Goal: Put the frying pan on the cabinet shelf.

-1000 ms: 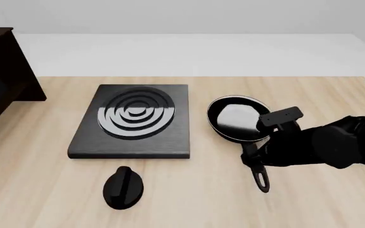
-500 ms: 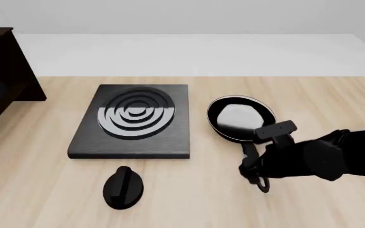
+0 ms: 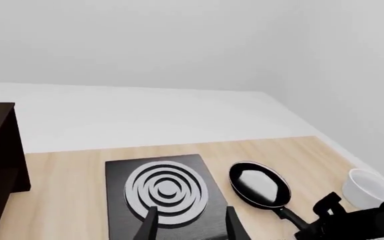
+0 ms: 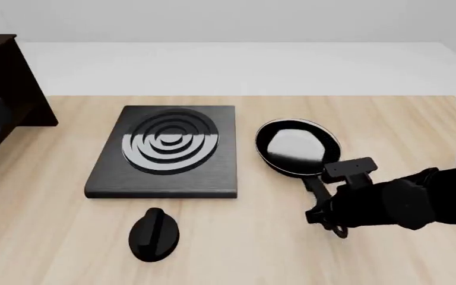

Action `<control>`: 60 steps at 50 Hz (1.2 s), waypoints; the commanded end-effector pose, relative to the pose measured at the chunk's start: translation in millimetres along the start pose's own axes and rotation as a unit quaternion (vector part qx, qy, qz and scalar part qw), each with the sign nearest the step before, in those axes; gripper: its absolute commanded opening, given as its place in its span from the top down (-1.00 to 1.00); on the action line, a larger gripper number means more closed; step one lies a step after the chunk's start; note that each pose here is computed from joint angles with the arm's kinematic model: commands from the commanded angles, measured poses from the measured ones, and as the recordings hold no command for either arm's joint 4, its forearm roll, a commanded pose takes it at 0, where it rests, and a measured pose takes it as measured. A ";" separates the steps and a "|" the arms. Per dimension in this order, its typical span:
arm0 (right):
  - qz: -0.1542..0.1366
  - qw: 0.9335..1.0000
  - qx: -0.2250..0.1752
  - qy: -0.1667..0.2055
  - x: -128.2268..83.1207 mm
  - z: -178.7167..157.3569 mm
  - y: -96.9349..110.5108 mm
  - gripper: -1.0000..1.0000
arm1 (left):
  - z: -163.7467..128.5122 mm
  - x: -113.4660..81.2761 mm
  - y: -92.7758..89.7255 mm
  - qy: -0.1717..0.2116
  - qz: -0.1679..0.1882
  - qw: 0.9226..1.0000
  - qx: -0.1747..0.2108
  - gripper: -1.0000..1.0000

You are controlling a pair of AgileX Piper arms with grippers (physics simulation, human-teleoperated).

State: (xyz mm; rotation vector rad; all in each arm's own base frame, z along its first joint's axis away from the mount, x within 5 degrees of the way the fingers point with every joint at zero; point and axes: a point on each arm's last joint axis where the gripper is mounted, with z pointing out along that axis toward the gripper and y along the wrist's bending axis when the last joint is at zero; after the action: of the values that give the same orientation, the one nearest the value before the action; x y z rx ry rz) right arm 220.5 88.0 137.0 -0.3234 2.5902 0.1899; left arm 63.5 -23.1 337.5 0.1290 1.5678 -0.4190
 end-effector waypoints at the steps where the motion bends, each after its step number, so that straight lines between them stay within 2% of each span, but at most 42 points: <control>1: -0.029 0.999 0.008 -0.009 -2.7 -9.0 -5.9 1.00 | 1.8 1.2 -0.2 0.003 0.002 1.000 0.003 -1.00; 11: -0.029 0.999 0.011 -0.018 -8.0 -23.8 -7.5 1.00 | 3.6 3.4 -0.9 0.007 0.003 1.000 0.009 -1.00; 19: -0.025 0.998 0.022 -0.045 -16.4 -46.8 -16.9 1.00 | 4.7 4.7 -1.3 0.008 0.004 1.000 0.013 -1.00; 23: -0.029 0.998 0.022 -0.050 -18.4 -52.6 -16.1 1.00 | 5.3 5.4 -1.5 0.009 0.004 1.000 0.016 -1.00; 33: -0.040 0.995 0.023 -0.093 -32.3 -84.2 -15.0 1.00 | 7.8 9.3 -0.9 0.012 -0.006 1.000 0.015 -1.00; 35: -0.050 0.994 0.022 -0.098 -32.8 -85.1 -13.7 1.00 | 9.3 12.0 -0.2 0.013 -0.003 1.000 0.013 -1.00; 38: -0.038 0.991 0.028 -0.125 -39.9 -97.0 -17.7 1.00 | 10.8 15.5 0.1 0.017 -0.005 1.000 0.014 -1.00; 45: -0.051 0.984 0.040 -0.168 -45.6 -117.3 -22.1 1.00 | 12.5 15.7 -0.7 0.017 -0.005 1.000 0.020 -1.00; 47: -0.066 0.983 0.037 -0.170 -45.8 -117.6 -18.6 1.00 | 12.7 15.2 -1.1 0.018 -0.004 1.000 0.021 -1.00; 49: -0.053 0.982 0.037 -0.180 -47.9 -122.0 -19.5 1.00 | 12.3 14.0 -1.6 0.018 -0.006 1.000 0.023 -1.00; 52: -0.052 0.980 0.039 -0.191 -50.5 -126.6 -20.4 1.00 | 12.1 11.4 -2.4 0.018 -0.005 1.000 0.025 -1.00; 60: -0.069 0.973 0.034 -0.217 -59.4 -143.2 -14.2 1.00 | 12.5 4.9 -3.3 0.016 -0.029 0.999 0.023 -1.00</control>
State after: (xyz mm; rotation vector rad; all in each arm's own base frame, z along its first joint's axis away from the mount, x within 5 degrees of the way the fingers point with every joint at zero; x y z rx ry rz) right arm 207.6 55.9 256.8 -0.3873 2.2440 0.0962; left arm 73.3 -30.7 328.5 0.1503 1.5941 -0.4727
